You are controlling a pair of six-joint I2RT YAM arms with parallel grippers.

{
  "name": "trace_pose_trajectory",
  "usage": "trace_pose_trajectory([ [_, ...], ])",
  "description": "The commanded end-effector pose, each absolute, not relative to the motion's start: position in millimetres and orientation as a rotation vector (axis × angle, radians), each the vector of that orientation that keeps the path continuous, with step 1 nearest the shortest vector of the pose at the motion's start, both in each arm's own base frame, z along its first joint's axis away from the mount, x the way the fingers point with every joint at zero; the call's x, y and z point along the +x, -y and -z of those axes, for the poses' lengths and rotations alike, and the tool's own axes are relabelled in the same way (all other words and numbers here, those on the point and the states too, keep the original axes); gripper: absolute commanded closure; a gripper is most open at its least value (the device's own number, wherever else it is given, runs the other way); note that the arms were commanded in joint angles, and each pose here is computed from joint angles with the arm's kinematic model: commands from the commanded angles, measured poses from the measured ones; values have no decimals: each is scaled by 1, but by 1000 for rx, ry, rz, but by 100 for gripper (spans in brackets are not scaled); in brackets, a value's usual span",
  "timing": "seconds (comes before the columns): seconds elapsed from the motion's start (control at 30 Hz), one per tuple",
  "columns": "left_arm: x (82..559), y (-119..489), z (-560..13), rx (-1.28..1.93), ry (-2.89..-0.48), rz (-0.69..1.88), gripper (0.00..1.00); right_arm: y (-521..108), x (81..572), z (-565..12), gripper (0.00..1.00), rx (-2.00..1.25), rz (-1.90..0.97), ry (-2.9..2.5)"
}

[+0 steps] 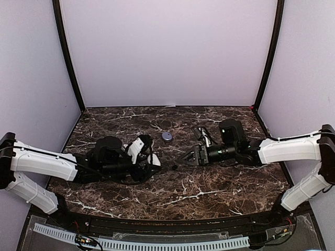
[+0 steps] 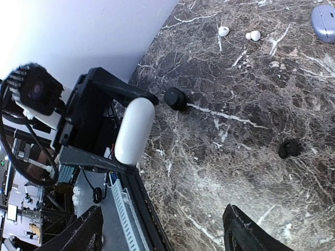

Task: Insert the wireless bluetooth earbuds into the charging case
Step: Pass from the left arm to the right

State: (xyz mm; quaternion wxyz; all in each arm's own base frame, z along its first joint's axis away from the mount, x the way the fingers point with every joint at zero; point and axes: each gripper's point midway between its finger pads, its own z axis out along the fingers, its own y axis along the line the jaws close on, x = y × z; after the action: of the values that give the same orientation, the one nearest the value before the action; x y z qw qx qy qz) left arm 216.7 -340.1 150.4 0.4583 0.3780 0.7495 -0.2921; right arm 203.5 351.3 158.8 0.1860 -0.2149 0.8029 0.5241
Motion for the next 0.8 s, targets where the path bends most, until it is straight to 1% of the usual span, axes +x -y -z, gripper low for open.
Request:
trace_pose_trajectory([
  [0.0, 197, 359, -165, 1074, -1648, 762, 30, -357, 200, -170, 25, -611, -1438, -2290],
  [0.07, 187, 364, -165, 1122, -1595, 756, 30, -363, 197, -174, 27, -618, -1453, -2289],
  [0.13, 183, 366, -164, 1146, -1569, 737, 30, -370, 193, -176, 27, -632, -1466, -2300],
  [0.37, 185, 376, -153, 1195, -1586, 674, 31, -397, 183, -172, 28, -694, -1425, -2360],
  [0.5, 186, 377, -151, 1198, -1578, 643, 31, -404, 182, -167, 33, -686, -1447, -2385],
  [0.63, 182, 376, -153, 1207, -1543, 641, 31, -408, 184, -158, 34, -670, -1429, -2418],
  [0.73, 182, 375, -155, 1200, -1528, 636, 31, -410, 184, -157, 39, -668, -1421, -2427],
  [0.77, 182, 375, -155, 1200, -1528, 634, 31, -412, 184, -148, 39, -669, -1416, -2449],
])
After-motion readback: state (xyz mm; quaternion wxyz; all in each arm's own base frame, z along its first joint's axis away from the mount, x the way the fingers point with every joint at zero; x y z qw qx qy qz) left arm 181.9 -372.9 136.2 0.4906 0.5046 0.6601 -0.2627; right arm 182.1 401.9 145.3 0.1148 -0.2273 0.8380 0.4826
